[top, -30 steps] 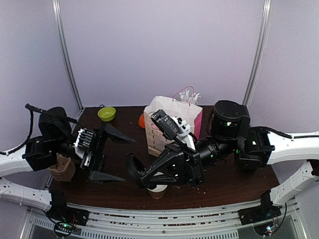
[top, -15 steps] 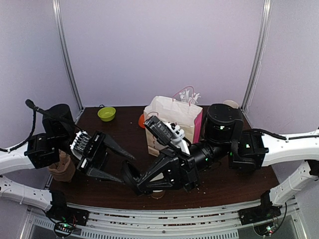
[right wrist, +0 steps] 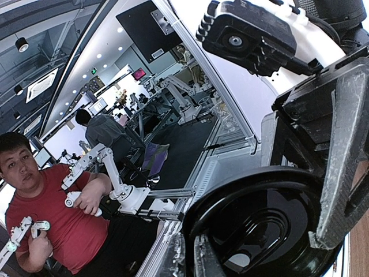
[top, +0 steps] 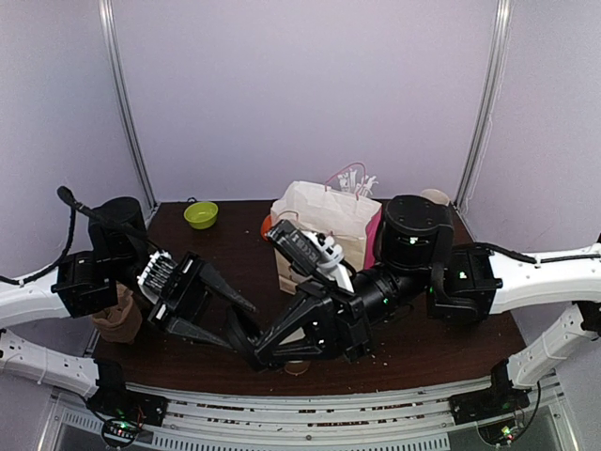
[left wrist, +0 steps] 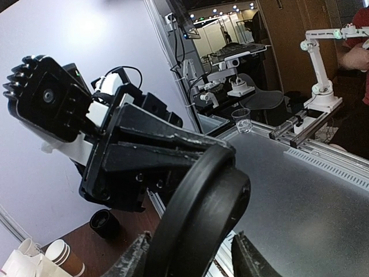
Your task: Pack the takeout coffee
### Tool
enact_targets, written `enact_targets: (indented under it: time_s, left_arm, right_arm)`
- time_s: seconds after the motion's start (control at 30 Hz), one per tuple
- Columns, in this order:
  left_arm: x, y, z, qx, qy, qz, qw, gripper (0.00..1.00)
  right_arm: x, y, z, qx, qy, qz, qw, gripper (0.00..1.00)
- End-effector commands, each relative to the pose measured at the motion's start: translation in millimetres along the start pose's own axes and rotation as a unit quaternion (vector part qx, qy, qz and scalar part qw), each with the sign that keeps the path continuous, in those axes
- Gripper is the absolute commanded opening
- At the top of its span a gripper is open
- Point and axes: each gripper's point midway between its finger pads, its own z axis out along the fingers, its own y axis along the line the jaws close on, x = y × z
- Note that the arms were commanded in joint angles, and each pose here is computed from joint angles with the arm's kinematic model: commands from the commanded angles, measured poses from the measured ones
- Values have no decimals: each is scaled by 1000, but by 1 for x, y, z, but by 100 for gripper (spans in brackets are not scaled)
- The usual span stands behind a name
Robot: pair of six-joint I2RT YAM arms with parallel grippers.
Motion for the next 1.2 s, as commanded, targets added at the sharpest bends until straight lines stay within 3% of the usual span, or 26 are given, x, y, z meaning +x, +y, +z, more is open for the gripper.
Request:
enact_targets:
  time_s: [0.0, 0.4, 0.6, 0.77, 0.87, 0.97, 1.1, 1.17]
  left_arm:
    - [-17, 1, -2, 5, -19, 28, 999, 46]
    - [-18, 1, -4, 1, -19, 33, 999, 22]
    - [-15, 4, -6, -17, -9, 36, 999, 22]
    - [-8, 9, -12, -55, 4, 21, 998, 22]
    - [-2, 19, -18, -108, 5, -16, 994, 23]
    - [4, 32, -32, -186, -25, -76, 979, 27]
    - [13, 45, -63, -292, -118, -172, 933, 31]
    - [26, 47, -76, -327, -153, -224, 905, 29]
  right_arm:
    - [-9, 11, 4, -22, -4, -14, 1000, 0]
    - [-6, 7, 5, -14, 1, -11, 1000, 1]
    - [-6, 6, -4, 12, -1, -22, 1000, 54]
    - [-12, -5, -28, 99, -20, -38, 994, 68]
    - [-24, -21, -56, 200, -55, -55, 977, 71]
    - [-38, -40, -99, 316, -119, -66, 939, 71]
    - [-45, -50, -154, 401, -223, -70, 886, 71]
    - [-40, -54, -162, 403, -252, -69, 877, 71]
